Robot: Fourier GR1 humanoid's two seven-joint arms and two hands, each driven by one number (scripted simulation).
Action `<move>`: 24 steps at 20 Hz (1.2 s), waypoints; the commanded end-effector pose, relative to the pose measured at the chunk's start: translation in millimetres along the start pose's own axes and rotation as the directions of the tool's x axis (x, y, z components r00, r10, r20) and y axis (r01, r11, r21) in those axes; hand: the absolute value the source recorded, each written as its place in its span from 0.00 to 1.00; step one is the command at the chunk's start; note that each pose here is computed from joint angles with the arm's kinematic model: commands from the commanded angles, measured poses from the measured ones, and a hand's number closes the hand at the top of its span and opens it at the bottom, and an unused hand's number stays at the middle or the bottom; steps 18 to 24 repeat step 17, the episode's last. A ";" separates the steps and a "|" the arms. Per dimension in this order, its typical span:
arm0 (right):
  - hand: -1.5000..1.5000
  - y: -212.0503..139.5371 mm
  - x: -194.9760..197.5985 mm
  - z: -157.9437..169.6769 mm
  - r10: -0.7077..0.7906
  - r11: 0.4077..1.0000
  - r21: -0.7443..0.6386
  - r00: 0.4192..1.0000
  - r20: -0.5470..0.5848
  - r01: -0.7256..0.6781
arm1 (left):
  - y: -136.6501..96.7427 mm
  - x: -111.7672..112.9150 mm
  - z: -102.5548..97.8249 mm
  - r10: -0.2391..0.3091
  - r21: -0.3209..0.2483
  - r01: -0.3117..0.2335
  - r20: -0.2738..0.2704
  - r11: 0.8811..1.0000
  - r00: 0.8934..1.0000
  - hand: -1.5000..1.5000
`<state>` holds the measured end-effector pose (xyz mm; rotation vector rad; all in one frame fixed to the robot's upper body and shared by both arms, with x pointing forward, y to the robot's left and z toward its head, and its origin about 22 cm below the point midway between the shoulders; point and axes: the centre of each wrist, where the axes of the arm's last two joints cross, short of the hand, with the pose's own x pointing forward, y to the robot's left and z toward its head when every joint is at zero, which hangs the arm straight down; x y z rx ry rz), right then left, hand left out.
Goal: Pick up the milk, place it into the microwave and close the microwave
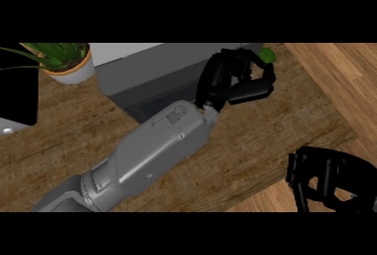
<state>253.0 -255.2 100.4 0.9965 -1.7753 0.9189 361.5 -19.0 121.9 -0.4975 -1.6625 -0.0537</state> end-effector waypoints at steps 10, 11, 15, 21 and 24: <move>1.00 46.1 -5.7 -5.0 -0.052 0.998 -0.018 0.998 0.045 0.052 | 73.2 -53.0 13.0 0.166 0.143 -0.145 -0.146 0.979 0.975 1.00; 1.00 50.4 -9.4 -2.8 -0.067 0.997 -0.030 0.997 0.045 0.069 | 74.3 -56.3 14.9 0.176 0.138 -0.156 -0.146 0.978 0.973 1.00; 1.00 61.6 -4.9 -8.6 -0.053 0.998 -0.037 0.996 0.067 0.055 | 80.7 -58.0 14.6 0.178 0.104 -0.164 -0.149 0.981 0.973 1.00; 1.00 69.0 -7.1 -9.1 -0.063 0.997 -0.043 0.996 0.069 0.066 | 79.0 -57.5 12.6 0.185 0.097 -0.172 -0.144 0.980 0.972 1.00; 1.00 69.0 -7.1 -9.1 -0.063 0.997 -0.043 0.996 0.069 0.066 | 79.0 -57.5 12.6 0.185 0.097 -0.172 -0.144 0.980 0.972 1.00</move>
